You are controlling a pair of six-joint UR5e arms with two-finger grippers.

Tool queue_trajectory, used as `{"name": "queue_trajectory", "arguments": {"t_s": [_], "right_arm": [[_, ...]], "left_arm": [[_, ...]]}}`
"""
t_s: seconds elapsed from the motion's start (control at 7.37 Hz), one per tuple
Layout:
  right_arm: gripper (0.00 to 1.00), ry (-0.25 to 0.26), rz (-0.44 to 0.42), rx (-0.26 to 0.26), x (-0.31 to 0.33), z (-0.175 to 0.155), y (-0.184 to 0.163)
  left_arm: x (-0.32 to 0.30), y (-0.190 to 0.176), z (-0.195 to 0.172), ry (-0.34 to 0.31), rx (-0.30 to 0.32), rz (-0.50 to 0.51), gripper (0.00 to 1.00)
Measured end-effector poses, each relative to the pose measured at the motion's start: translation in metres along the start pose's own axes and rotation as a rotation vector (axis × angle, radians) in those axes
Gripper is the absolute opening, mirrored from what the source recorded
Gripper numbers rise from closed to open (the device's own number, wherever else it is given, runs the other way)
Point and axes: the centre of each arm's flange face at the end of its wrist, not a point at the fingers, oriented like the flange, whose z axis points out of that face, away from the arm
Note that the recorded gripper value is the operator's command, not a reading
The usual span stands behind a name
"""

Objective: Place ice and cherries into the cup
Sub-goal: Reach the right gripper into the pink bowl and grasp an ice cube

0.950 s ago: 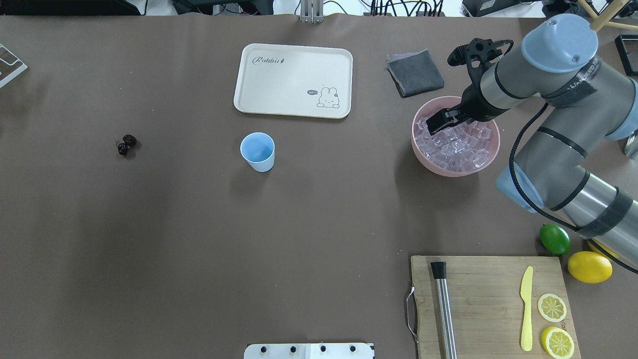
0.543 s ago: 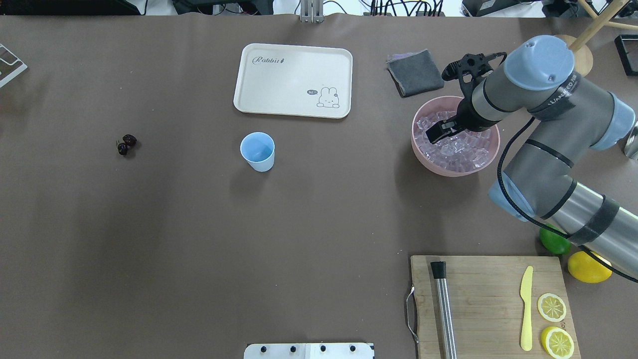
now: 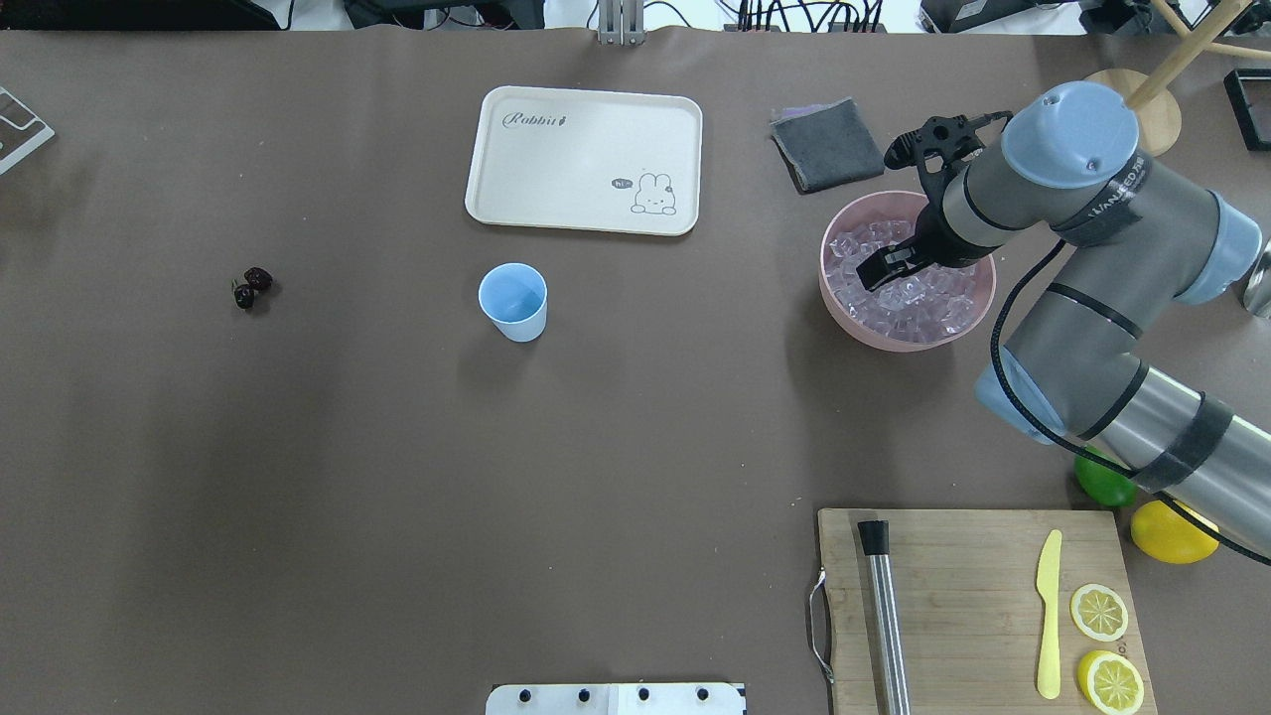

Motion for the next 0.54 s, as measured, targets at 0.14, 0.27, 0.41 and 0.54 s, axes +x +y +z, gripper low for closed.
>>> {"name": "queue_trajectory", "arguments": {"t_s": [0.14, 0.27, 0.41, 0.54], "right_arm": [[0.84, 0.004, 0.001, -0.005, 0.0021, 0.0024, 0.0025], [0.79, 0.005, 0.0, -0.007, 0.0025, 0.0037, 0.0038], [0.74, 0.005, -0.002, -0.008, 0.0019, 0.0045, 0.0046], [0.72, 0.004, -0.003, -0.01, 0.0011, 0.0053, 0.0053]], "left_arm": [[-0.0004, 0.0007, 0.0002, 0.0, 0.0, -0.001, 0.98], [-0.0008, 0.0014, 0.0005, 0.0, -0.001, -0.002, 0.98], [-0.0011, 0.0019, 0.0007, 0.0, -0.001, -0.002, 0.98], [-0.0015, 0.0021, 0.0011, 0.0, -0.002, -0.003, 0.98]]}}
